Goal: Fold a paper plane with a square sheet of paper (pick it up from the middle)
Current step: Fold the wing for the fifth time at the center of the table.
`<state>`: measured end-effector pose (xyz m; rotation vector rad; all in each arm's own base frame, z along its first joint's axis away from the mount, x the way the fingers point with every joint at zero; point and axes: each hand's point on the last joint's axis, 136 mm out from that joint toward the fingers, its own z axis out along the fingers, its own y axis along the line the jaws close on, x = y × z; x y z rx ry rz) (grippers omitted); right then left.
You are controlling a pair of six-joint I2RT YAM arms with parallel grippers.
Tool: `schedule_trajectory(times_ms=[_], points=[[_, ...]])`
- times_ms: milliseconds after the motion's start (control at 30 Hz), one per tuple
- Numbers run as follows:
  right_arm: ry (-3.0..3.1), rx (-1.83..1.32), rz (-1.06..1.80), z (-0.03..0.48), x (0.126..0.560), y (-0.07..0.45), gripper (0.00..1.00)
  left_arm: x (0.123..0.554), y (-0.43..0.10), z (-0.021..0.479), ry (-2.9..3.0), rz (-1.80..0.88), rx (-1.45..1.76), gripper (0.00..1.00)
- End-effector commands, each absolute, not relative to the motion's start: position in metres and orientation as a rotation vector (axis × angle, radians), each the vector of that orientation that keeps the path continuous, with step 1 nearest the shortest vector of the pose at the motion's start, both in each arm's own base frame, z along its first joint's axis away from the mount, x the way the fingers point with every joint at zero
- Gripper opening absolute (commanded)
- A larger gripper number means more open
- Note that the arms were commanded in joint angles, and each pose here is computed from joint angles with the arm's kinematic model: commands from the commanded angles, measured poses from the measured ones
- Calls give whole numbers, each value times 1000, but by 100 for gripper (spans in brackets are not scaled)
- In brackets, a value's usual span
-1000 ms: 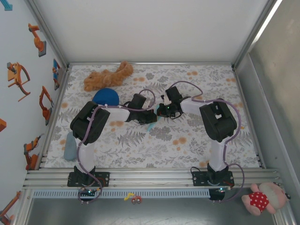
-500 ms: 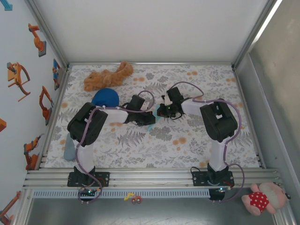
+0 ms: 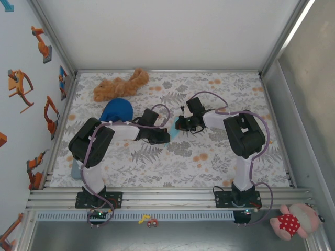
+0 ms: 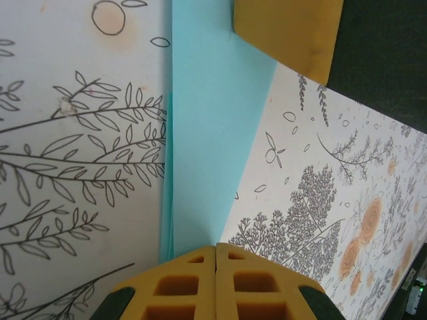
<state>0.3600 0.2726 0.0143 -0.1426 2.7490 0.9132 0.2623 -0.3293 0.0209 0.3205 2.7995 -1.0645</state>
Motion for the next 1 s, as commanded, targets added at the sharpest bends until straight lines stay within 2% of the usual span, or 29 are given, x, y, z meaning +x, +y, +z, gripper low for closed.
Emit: schedule_trajectory(times_ms=[0,133,467,967], points=[[3000,-20,627,-57,323,226,2,258,-330,41,2772,-1054,378,8],[3001,-15,626,-57,324,226,2,257,-336,52,2739,-1028,404,11],[3011,-13,623,-59,323,226,2,247,-334,39,2786,-961,425,14],[3020,-9,609,-61,323,225,2,251,-324,21,2846,-841,410,13]])
